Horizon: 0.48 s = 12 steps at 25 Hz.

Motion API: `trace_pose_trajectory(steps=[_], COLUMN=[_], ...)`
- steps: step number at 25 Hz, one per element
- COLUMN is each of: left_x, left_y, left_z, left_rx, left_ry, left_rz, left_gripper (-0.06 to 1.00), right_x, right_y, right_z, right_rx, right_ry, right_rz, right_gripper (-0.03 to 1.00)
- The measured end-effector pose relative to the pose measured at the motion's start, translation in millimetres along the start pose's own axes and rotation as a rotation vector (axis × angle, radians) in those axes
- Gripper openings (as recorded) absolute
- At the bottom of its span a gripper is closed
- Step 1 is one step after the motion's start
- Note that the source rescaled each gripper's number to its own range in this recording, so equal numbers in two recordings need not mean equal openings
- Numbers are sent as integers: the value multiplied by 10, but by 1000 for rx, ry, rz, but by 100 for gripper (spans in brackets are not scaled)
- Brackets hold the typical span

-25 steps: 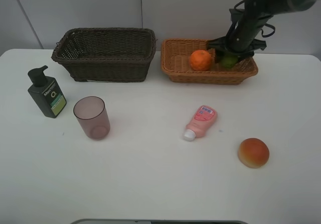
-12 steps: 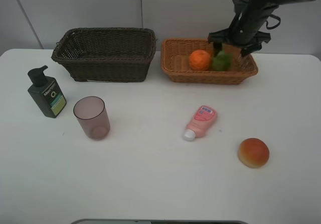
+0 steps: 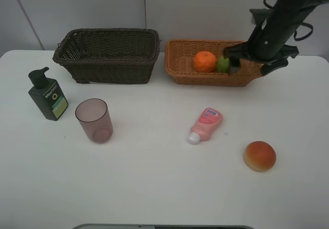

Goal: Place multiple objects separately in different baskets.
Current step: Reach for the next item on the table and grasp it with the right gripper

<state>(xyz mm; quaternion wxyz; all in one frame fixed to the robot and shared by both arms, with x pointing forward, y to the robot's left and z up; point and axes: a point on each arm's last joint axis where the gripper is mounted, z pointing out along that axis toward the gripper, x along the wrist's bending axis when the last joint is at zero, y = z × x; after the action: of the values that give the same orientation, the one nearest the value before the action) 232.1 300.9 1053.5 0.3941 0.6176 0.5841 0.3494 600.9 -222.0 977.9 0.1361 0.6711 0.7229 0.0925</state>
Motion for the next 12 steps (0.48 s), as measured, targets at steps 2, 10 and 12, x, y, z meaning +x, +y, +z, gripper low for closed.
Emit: trace_pose_trajectory(steps=[2, 10, 12], left_x=[0, 0, 0], left_y=[0, 0, 0], left_z=[0, 0, 0], left_rx=[0, 0, 0], left_ry=[0, 0, 0], left_rz=[0, 0, 0], left_gripper=[100, 100, 100], right_x=[-23, -118, -131], right_y=[-202, -828, -930], right_z=[-61, -162, -180], right_rx=[32, 133, 162], right_ry=[10, 4, 1], right_rz=[12, 31, 48], right_gripper=[80, 80, 80])
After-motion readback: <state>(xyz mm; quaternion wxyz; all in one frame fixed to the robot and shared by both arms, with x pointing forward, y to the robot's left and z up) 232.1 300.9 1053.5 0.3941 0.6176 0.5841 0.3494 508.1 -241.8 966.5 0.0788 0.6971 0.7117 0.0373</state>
